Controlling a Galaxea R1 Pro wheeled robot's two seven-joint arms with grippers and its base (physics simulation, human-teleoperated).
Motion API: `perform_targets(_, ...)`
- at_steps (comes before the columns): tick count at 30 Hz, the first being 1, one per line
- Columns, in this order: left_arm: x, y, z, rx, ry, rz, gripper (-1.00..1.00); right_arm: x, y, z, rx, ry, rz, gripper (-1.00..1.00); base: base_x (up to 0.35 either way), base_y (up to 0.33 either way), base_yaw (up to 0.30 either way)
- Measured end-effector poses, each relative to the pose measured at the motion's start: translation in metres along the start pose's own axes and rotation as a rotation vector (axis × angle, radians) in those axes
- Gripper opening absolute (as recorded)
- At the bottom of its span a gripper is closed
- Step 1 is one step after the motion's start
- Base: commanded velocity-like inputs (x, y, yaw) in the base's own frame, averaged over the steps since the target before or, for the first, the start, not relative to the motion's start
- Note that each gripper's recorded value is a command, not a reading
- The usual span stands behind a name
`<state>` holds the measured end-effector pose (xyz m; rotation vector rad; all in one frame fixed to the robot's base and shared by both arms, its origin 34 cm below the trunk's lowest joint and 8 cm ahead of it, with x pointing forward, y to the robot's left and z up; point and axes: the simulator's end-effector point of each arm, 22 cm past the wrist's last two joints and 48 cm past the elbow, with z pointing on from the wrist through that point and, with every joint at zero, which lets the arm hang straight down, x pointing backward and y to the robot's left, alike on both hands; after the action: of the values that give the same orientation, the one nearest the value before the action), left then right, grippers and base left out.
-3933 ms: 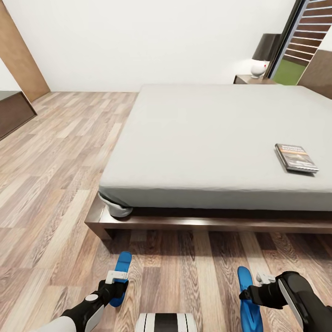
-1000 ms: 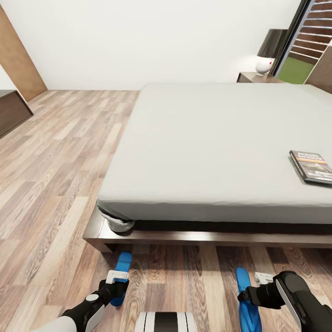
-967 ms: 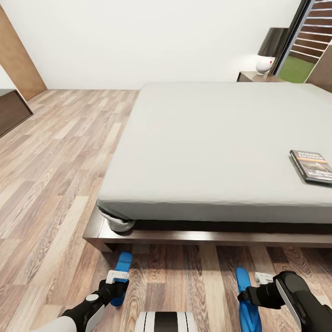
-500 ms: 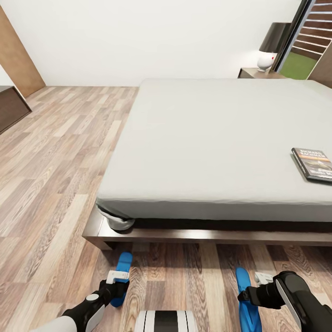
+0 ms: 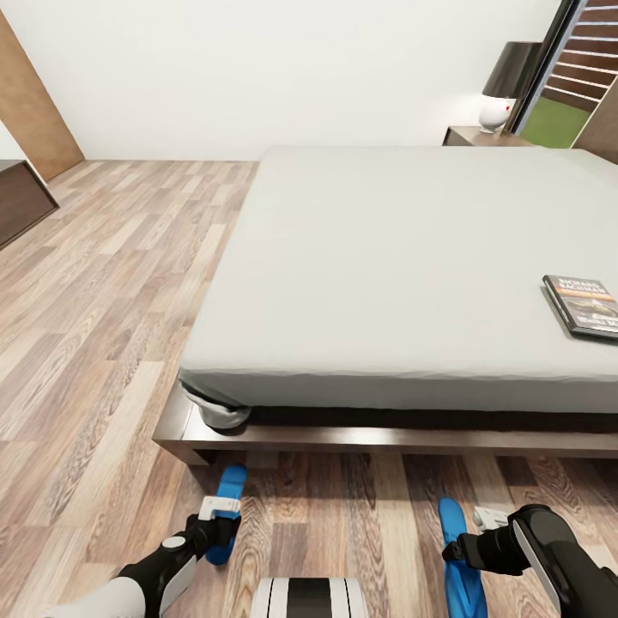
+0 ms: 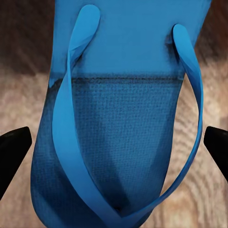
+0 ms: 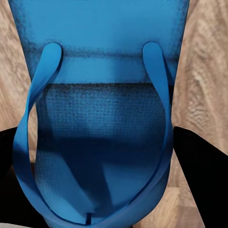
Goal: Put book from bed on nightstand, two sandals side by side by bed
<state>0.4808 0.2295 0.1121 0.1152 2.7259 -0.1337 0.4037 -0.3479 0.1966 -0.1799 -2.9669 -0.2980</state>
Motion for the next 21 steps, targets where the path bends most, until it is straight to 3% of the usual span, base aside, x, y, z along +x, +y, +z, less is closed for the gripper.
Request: perform_targets(21, -0.002, 0.001, 0.01, 0.003, 0.034, -0.005, -1.0, 0.007, -0.004, 0.01, 0.005, 0.027, 0.005, -1.0, 0.0, 0.0, 0.0)
